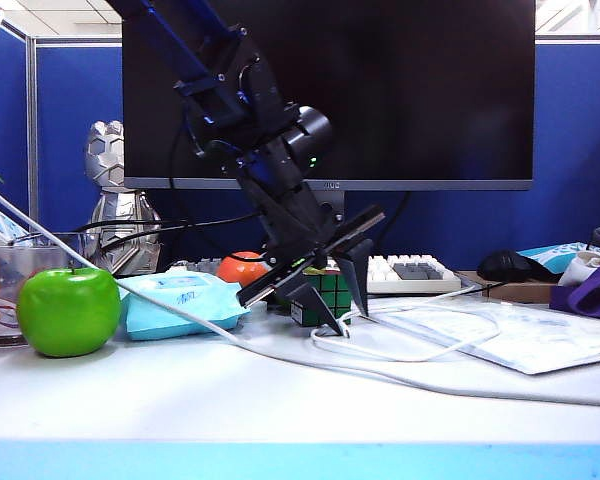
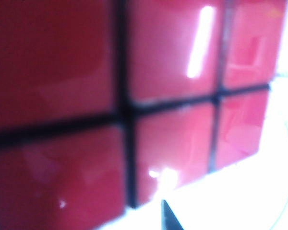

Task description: Pick up the Type-C charging cable and the charging base, insert one end of the Type-C charger into the corresponding slot on the base, and finally place the plugged-in charger back on the table.

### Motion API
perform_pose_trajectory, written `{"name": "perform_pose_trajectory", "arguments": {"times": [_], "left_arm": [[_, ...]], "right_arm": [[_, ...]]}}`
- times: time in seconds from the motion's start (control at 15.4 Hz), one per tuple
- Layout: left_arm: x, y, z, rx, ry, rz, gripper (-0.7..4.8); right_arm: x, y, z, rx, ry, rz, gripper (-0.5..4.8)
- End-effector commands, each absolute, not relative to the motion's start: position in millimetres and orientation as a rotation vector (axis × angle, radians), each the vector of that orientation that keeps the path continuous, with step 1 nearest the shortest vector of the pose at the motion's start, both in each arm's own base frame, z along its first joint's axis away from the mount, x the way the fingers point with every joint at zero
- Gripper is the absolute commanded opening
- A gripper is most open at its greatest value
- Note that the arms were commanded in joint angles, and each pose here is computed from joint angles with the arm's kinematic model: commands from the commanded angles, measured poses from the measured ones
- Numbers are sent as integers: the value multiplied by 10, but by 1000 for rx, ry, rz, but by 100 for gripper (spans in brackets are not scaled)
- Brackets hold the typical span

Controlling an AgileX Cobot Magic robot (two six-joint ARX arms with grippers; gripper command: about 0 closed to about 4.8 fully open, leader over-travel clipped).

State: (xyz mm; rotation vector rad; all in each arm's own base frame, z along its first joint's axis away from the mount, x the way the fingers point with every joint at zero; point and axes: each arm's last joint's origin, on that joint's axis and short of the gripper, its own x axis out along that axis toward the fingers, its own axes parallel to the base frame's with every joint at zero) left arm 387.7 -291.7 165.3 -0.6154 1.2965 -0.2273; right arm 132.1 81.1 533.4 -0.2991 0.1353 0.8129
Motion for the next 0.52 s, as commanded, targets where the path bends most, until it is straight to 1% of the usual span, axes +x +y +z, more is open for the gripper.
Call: {"name": "perform_pose_trajectory", "arguments": {"times": [0.06, 0.19, 0.26, 0.32, 0.52], "left_arm": [[3881, -2911, 1649, -564, 1272, -233, 179], [3881, -2911, 1647, -563, 1272, -230, 166], [3878, -2909, 1645, -560, 1273, -224, 123], [3872, -2902, 1639, -553, 1277, -213, 100], [3854, -2919, 1545, -518, 1300, -203, 97]], "right_arm": [[1298, 802, 5378, -295, 99, 813, -1], [1298, 802, 5378, -295, 99, 814, -1], [1296, 801, 5378, -295, 99, 813, -1], [1295, 800, 5378, -295, 99, 814, -1], [1291, 799, 5378, -294, 100, 816, -1]]}}
